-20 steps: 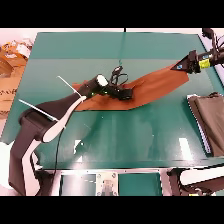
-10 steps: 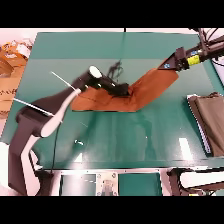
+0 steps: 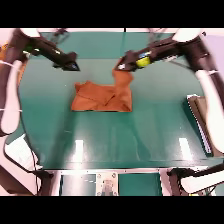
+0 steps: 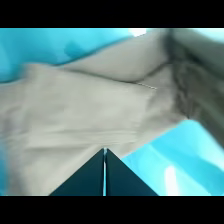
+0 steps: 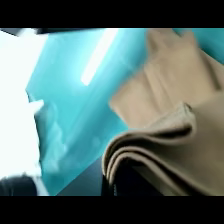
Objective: Fold the shirts.
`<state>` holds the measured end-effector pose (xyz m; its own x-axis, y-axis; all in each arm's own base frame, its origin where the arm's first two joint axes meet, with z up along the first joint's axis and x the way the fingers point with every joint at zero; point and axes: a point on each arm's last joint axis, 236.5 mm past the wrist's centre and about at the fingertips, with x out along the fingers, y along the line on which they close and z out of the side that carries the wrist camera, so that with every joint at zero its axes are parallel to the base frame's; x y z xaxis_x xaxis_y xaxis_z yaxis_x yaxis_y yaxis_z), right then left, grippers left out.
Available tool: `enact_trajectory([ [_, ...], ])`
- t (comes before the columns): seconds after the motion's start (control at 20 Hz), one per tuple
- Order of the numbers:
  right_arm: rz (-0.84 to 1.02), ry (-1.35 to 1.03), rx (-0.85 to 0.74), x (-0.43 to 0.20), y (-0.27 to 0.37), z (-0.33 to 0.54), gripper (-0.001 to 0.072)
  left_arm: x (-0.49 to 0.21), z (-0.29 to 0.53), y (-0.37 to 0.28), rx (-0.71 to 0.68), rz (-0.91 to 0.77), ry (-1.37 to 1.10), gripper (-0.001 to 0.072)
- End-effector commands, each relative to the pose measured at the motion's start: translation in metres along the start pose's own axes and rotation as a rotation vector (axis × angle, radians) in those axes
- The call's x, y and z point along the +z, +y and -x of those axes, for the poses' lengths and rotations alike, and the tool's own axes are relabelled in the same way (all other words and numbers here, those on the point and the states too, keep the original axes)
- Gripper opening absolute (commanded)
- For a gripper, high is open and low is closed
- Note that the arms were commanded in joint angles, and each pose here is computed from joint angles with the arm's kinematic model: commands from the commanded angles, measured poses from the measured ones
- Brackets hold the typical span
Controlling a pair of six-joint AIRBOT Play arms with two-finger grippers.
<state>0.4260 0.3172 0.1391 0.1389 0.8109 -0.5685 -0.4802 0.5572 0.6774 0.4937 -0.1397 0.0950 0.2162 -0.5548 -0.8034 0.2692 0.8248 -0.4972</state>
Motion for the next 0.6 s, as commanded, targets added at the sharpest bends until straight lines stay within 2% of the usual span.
enact_trajectory([
  [0.0,-0.023,-0.103,0.030,0.009,0.015,-0.115,0.0018,-0.002,0.053,0.051,0.074,0.091,-0.054,0.0024],
  [0.05,-0.074,-0.156,0.048,0.011,0.011,-0.153,0.0017,-0.002,0.060,0.061,0.081,0.110,-0.065,0.0024],
  [0.1,-0.109,-0.228,0.052,0.016,0.004,-0.187,0.0075,-0.003,0.065,0.069,0.088,0.126,-0.074,0.0024],
  [0.15,-0.168,-0.276,0.062,0.019,-0.003,-0.209,0.0339,-0.003,0.069,0.075,0.092,0.134,-0.081,0.0025],
  [0.2,-0.235,-0.278,0.102,0.020,-0.005,-0.221,0.0522,-0.003,0.072,0.080,0.097,0.136,-0.088,0.0024],
  [0.25,-0.249,-0.246,0.139,0.019,-0.002,-0.220,0.0520,-0.003,0.073,0.083,0.103,0.139,-0.089,0.0024],
  [0.3,-0.221,-0.183,0.180,0.015,0.003,-0.208,0.0376,-0.003,0.073,0.083,0.104,0.137,-0.088,0.0024],
  [0.35,-0.172,-0.122,0.222,0.013,0.009,-0.189,0.0100,-0.003,0.073,0.084,0.105,0.130,-0.087,0.0024],
  [0.4,-0.146,-0.079,0.243,0.014,0.007,-0.164,0.0016,-0.003,0.073,0.084,0.105,0.128,-0.090,0.0024],
  [0.45,-0.148,-0.060,0.228,0.018,-0.003,-0.138,0.0015,-0.001,0.074,0.084,0.106,0.123,-0.097,0.0025],
  [0.55,-0.193,-0.046,0.056,0.027,-0.054,-0.081,0.0014,0.002,0.074,0.085,0.110,0.123,-0.112,0.0025],
])
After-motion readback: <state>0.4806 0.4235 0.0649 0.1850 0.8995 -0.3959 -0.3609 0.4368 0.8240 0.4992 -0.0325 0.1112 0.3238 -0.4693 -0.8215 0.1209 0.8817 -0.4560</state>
